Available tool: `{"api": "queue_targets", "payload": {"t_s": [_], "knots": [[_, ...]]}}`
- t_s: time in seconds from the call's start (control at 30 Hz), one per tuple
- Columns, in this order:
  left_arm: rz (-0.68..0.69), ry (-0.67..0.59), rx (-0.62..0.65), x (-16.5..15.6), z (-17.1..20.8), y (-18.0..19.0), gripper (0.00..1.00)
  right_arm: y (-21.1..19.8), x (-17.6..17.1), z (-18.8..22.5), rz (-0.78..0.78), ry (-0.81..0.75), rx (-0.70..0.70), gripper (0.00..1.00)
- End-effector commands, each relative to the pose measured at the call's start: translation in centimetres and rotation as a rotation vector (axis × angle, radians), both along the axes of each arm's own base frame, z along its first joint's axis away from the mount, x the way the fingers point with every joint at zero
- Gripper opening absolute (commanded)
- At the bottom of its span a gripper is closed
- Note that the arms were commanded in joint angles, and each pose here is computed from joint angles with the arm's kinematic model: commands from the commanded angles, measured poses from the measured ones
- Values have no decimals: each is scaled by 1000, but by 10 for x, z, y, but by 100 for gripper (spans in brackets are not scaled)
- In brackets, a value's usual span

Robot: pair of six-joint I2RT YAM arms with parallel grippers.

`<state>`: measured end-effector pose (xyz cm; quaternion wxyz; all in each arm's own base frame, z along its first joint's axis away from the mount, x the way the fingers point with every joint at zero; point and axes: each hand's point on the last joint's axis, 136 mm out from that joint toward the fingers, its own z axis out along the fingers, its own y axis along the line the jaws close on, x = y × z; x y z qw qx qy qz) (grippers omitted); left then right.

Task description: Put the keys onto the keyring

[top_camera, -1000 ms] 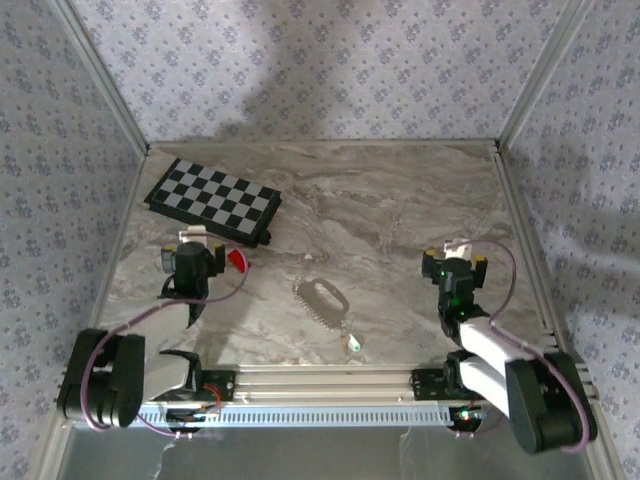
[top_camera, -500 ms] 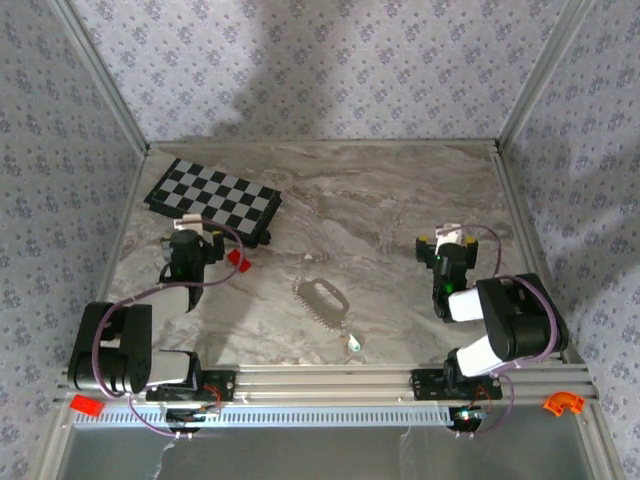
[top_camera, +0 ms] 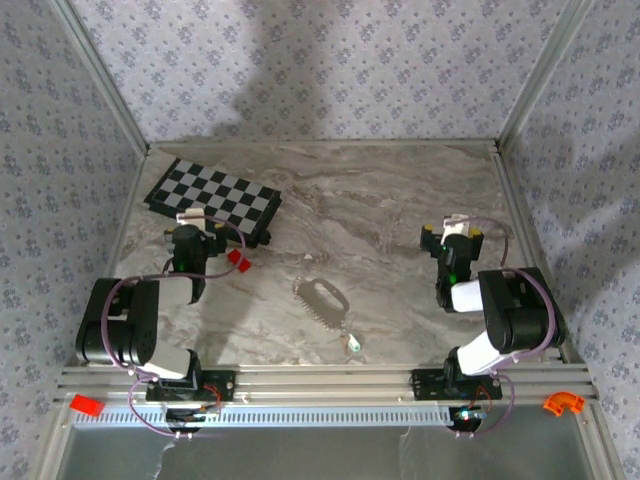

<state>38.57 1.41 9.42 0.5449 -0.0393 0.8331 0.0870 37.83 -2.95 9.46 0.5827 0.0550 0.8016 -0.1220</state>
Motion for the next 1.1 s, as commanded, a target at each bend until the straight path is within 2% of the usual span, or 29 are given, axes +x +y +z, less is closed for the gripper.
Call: {"api": "queue_targets", "payload": {"t_s": [0.0,0.2,1.07], "knots": [[-7,-48,-9,8,8,1,99,-9,5,-5,-35,32,31,100],[10,-40,-57,8,-4,10,99,-11,6,-5,-37,34,45,100],[18,-40,-66,8,-5,13,100,-13,5,-5,-40,35,42,100]]}}
